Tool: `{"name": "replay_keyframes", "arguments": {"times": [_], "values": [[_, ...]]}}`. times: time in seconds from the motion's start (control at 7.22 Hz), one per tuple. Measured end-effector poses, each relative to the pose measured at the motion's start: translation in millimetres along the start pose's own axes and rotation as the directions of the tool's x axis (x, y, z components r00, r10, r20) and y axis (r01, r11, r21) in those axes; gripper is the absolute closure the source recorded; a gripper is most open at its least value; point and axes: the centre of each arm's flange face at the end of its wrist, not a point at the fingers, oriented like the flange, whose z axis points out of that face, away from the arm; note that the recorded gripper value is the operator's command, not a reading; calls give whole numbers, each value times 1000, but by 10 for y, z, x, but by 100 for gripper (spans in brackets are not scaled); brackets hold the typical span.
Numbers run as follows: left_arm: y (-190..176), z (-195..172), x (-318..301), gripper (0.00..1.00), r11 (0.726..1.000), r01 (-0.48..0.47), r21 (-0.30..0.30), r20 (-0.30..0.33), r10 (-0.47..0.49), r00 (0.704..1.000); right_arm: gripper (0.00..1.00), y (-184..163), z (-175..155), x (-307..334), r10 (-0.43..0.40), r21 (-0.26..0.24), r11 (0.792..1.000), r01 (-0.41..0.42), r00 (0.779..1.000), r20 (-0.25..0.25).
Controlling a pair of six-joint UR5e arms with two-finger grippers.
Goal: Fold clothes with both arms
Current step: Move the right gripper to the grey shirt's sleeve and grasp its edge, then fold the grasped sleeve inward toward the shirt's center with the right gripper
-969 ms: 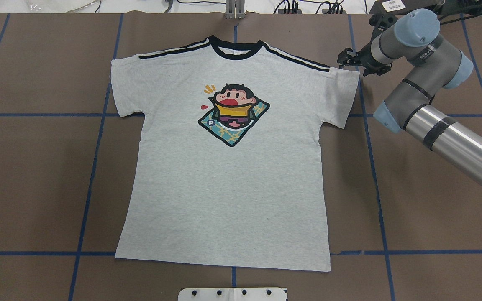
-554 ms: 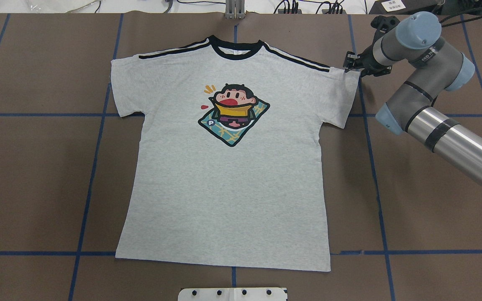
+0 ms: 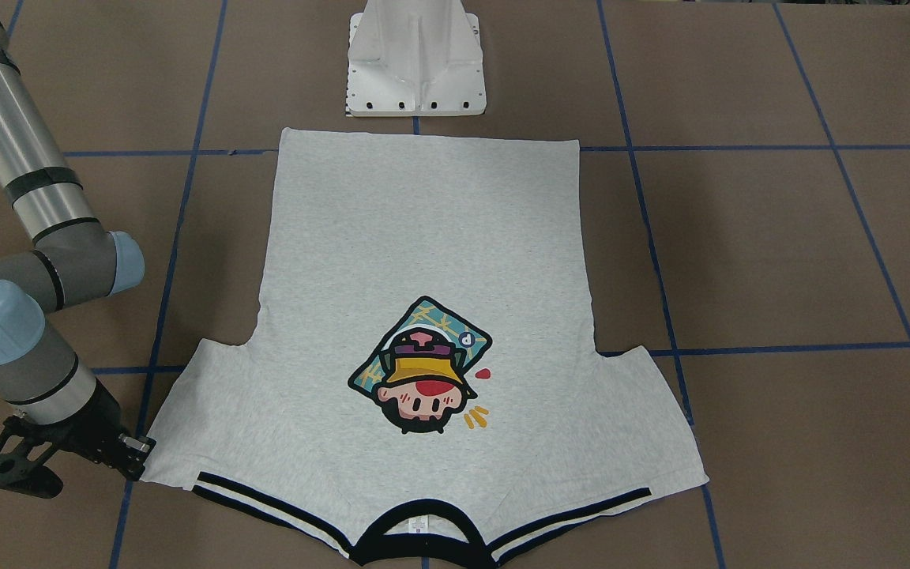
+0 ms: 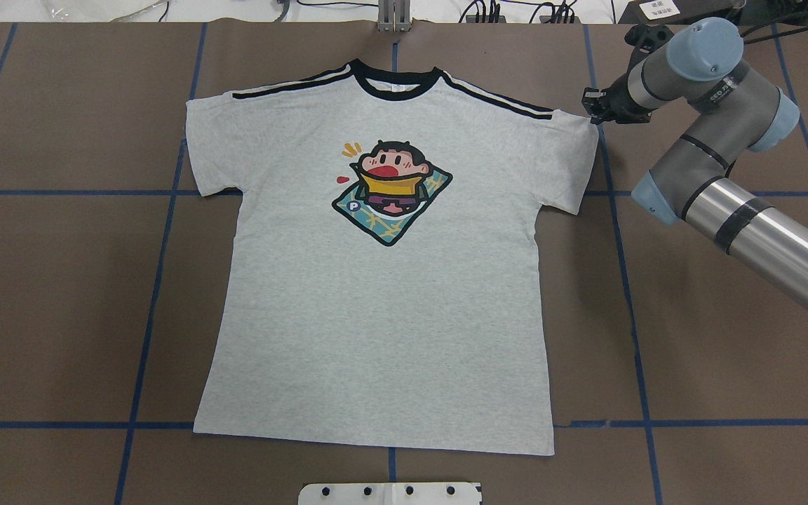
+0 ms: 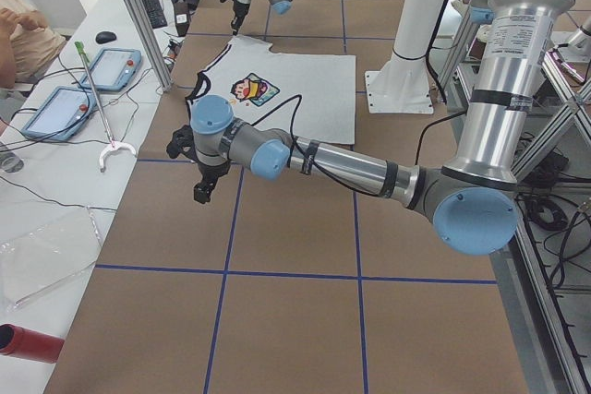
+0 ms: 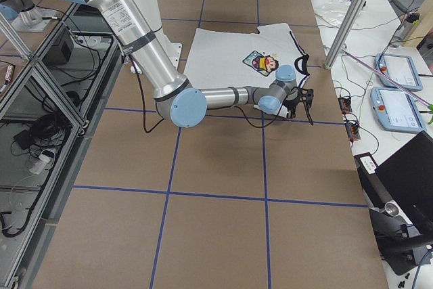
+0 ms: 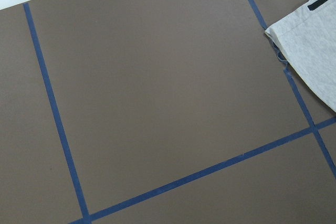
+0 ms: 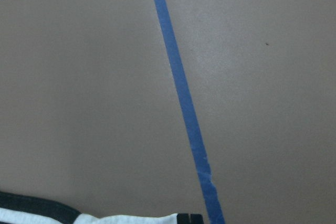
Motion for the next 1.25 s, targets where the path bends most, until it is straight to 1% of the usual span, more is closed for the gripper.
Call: {"name": "replay_keyframes", "arguments": {"times": [0.14,0.28,0.42,0.55,0.69,0.83,1.11,1.25], "values": [[-4,-10,13,1,1000,-1,1,-3,1,1000,100,-9,-107,-136,1,7,1000,-2,1000,24],[-14,-36,45,1,1000,-5,5,-5,5,1000,100,43,-279,-405,19,6,1000,-20,998,56],[-23,-71,85,1,1000,-10,10,-6,11,1000,100,191,-419,-786,54,-12,999,-53,996,74],[-25,-96,112,1,1000,-15,14,-7,15,1000,100,347,-475,-1192,82,-31,996,-80,994,77],[-22,-108,126,1,1000,-17,16,-8,17,1000,100,488,-422,-1596,104,-26,994,-102,993,61],[-17,-114,132,1,1000,-18,17,-8,18,1000,100,597,-274,-1910,117,-1,993,-117,993,33],[-16,-136,156,1,1000,-21,21,-7,21,1000,100,589,-20,-2095,126,49,991,-124,992,-25],[-17,-146,167,1,1000,-22,22,-7,22,1000,100,561,26,-2118,127,64,990,-124,991,-38]]}}
